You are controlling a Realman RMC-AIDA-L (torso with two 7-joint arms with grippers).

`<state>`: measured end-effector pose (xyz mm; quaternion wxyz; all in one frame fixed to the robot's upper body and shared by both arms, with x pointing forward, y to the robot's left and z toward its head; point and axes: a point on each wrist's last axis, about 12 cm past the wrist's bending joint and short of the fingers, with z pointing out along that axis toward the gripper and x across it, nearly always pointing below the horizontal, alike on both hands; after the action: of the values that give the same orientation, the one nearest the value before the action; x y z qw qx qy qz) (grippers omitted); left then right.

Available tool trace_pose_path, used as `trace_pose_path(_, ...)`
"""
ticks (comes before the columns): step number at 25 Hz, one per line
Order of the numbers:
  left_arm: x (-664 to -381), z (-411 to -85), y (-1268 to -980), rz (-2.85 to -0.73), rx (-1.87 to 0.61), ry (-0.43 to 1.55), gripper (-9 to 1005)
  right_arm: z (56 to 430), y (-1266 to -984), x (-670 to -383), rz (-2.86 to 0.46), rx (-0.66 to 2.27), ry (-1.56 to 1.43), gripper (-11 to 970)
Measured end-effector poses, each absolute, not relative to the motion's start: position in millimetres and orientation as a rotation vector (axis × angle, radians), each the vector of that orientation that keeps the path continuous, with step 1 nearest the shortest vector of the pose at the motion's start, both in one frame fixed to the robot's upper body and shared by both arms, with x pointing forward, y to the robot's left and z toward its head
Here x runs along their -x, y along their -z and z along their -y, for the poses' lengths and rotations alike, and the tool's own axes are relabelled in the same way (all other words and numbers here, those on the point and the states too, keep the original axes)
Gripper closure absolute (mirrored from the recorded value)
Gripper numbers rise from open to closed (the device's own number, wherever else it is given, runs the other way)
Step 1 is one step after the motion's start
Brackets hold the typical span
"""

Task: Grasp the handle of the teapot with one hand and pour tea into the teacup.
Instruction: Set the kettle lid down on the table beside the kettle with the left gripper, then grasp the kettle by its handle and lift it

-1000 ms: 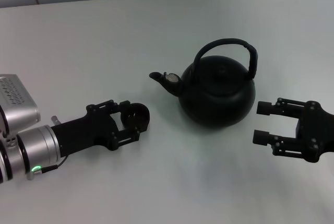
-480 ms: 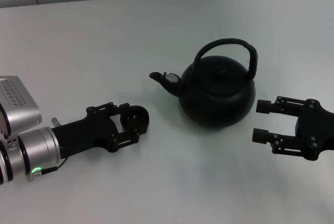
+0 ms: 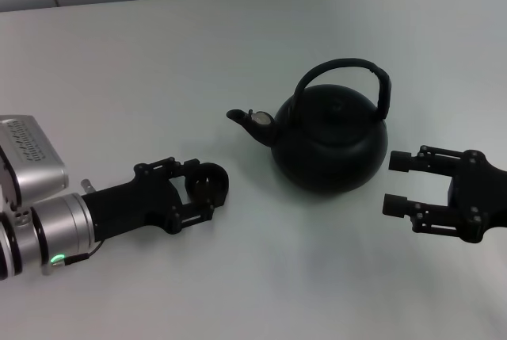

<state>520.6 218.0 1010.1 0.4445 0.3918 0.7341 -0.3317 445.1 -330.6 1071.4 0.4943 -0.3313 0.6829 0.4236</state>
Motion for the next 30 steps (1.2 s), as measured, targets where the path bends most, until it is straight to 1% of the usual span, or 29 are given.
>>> trace_pose_path(7, -520, -216, -1011, -1.82, -0.994, 0.83, 317, 331, -1072, -445, -1.65, 0.805, -1.03, 250)
trace_pose_path(12, -522, -216, -1011, -1.826, -0.988, 0.827, 178, 331, -1073, -445, -1.649, 0.804, -1.03, 250)
trace_pose_path(18, -522, -216, -1013, -1.813, -0.984, 0.831, 117, 331, -1072, -445, -1.654, 0.8, -1.025, 251)
trace_pose_path(23, -519, -220, -1022, -1.763, -0.974, 0.864, 121, 332, -1072, -445, -1.657, 0.797, -1.02, 251)
trace_pose_path(30, -507, -230, -1040, -1.629, -0.984, 0.92, 124, 335, -1072, -444, -1.659, 0.789, -1.004, 250)
